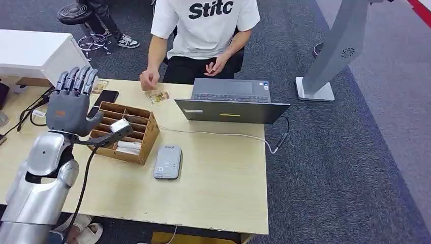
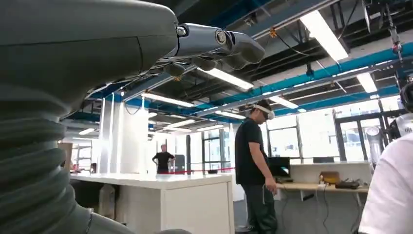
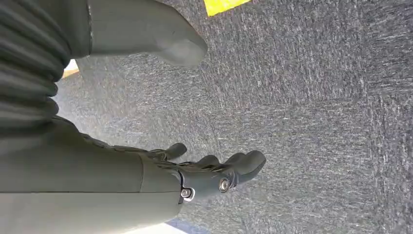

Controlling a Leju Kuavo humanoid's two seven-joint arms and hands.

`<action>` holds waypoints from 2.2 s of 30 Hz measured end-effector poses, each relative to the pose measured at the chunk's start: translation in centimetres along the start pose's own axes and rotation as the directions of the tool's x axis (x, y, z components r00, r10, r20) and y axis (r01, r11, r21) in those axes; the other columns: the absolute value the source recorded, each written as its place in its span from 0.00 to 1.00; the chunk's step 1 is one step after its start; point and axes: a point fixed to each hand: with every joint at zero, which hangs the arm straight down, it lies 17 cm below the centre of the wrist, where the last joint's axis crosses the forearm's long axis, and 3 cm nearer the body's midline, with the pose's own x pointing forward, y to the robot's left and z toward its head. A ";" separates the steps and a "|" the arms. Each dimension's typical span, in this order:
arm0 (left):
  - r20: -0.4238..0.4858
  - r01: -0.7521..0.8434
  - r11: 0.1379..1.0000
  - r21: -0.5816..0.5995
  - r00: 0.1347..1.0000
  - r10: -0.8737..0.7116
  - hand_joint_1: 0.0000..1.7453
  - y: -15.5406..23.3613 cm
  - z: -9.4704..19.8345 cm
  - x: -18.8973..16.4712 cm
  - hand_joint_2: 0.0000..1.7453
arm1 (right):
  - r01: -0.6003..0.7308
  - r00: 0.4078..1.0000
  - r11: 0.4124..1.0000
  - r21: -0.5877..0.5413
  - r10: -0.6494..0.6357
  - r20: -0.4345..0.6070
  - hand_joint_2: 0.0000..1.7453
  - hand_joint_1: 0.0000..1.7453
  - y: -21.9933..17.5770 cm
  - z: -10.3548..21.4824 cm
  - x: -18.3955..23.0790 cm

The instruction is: Pass the card to the sensor for recognition and then transmit it.

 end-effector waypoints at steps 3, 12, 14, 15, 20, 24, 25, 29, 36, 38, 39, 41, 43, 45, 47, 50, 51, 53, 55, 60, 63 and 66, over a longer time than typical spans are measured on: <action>-0.008 -0.035 0.999 -0.030 0.999 0.034 0.00 -0.9 0.2 0.0 1.00 | -0.003 1.000 1.000 0.000 0.003 0.002 1.00 0.00 0.0 0.0 0.0; -0.043 -0.082 0.987 -0.140 0.996 0.077 0.00 -4.9 0.6 -1.0 1.00 | -0.027 0.999 1.000 0.003 0.027 0.016 1.00 0.00 0.1 0.0 0.2; -0.051 -0.085 0.984 -0.156 0.996 0.078 0.00 -5.6 0.7 -1.3 1.00 | -0.033 0.999 0.999 0.003 0.033 0.019 1.00 0.00 0.1 0.0 0.3; -0.049 -0.085 0.983 -0.163 0.996 0.078 0.00 -5.9 0.8 -1.2 1.00 | -0.035 0.999 0.999 0.004 0.035 0.021 1.00 0.00 0.1 0.0 0.3; -0.054 -0.088 0.978 -0.187 0.995 0.079 0.00 -6.8 0.8 -1.4 1.00 | -0.045 0.999 0.999 0.004 0.045 0.028 1.00 0.00 0.1 0.0 0.4; -0.060 -0.091 0.975 -0.202 0.995 0.080 0.00 -7.4 0.8 -1.4 1.00 | -0.046 0.999 0.999 0.005 0.046 0.029 1.00 0.00 0.1 0.0 0.4; -0.061 -0.092 0.974 -0.206 0.995 0.081 0.00 -7.6 0.8 -1.4 1.00 | -0.046 0.999 0.999 0.005 0.046 0.028 1.00 0.00 0.1 0.0 0.4; -0.063 -0.092 0.971 -0.219 0.995 0.080 0.00 -8.0 0.8 -1.4 1.00 | -0.048 0.998 0.999 0.005 0.048 0.030 1.00 0.00 0.2 0.1 0.4; -0.050 -0.113 0.958 -0.265 0.993 0.103 0.00 -9.1 0.7 -0.9 1.00 | -0.071 0.997 0.997 0.008 0.071 0.040 1.00 0.00 0.3 0.1 0.6; -0.048 -0.117 0.955 -0.271 0.993 0.107 0.00 -9.3 0.6 -0.8 1.00 | -0.072 0.997 0.997 0.008 0.071 0.042 1.00 0.00 0.3 0.1 0.6; -0.049 -0.118 0.955 -0.272 0.993 0.109 0.00 -9.3 0.6 -0.7 1.00 | -0.072 0.997 0.997 0.009 0.072 0.042 1.00 0.00 0.3 0.1 0.6; -0.051 -0.120 0.954 -0.275 0.993 0.110 0.00 -9.4 0.5 -0.7 1.00 | -0.072 0.997 0.997 0.009 0.072 0.043 1.00 0.00 0.3 0.1 0.7; -0.051 -0.121 0.953 -0.278 0.993 0.111 0.00 -9.4 0.3 -0.7 1.00 | -0.073 0.996 0.997 0.009 0.073 0.044 1.00 0.00 0.3 0.1 0.7; -0.051 -0.122 0.951 -0.283 0.992 0.112 0.00 -9.4 0.2 -0.6 1.00 | -0.074 0.996 0.997 0.010 0.073 0.045 1.00 0.00 0.4 0.1 0.8; -0.051 -0.124 0.950 -0.287 0.992 0.114 0.00 -9.5 0.1 -0.5 1.00 | -0.076 0.996 0.997 0.010 0.076 0.048 1.00 0.00 0.4 0.1 0.8; -0.048 -0.124 0.949 -0.291 0.992 0.115 0.00 -9.5 -0.1 -0.2 1.00 | -0.079 0.996 0.997 0.011 0.078 0.050 1.00 0.00 0.4 0.1 0.9; -0.045 -0.118 0.948 -0.295 0.993 0.110 0.00 -9.6 -0.1 -0.1 1.00 | -0.081 0.995 0.997 0.012 0.080 0.052 1.00 0.00 0.5 0.2 0.9; -0.042 -0.114 0.948 -0.298 0.993 0.106 0.00 -9.7 -0.2 0.1 1.00 | -0.085 0.995 0.996 0.012 0.084 0.056 1.00 0.00 0.5 0.2 1.0; -0.040 -0.114 0.947 -0.301 0.993 0.107 0.00 -9.8 -0.3 0.3 1.00 | -0.088 0.995 0.996 0.012 0.087 0.058 1.00 0.00 0.5 0.2 1.0; -0.035 -0.108 0.943 -0.314 0.994 0.102 0.00 -10.0 -0.5 0.7 1.00 | -0.090 0.994 0.996 0.016 0.089 0.062 1.00 0.00 0.7 0.3 1.1; -0.028 -0.104 0.940 -0.325 0.995 0.100 0.00 -10.3 -0.6 1.1 1.00 | -0.092 0.994 0.996 0.017 0.091 0.064 1.00 0.00 0.7 0.3 1.2; -0.027 -0.105 0.936 -0.335 0.994 0.102 0.00 -10.5 -0.5 1.4 1.00 | -0.094 0.994 0.995 0.018 0.092 0.065 1.00 0.00 0.7 0.3 1.2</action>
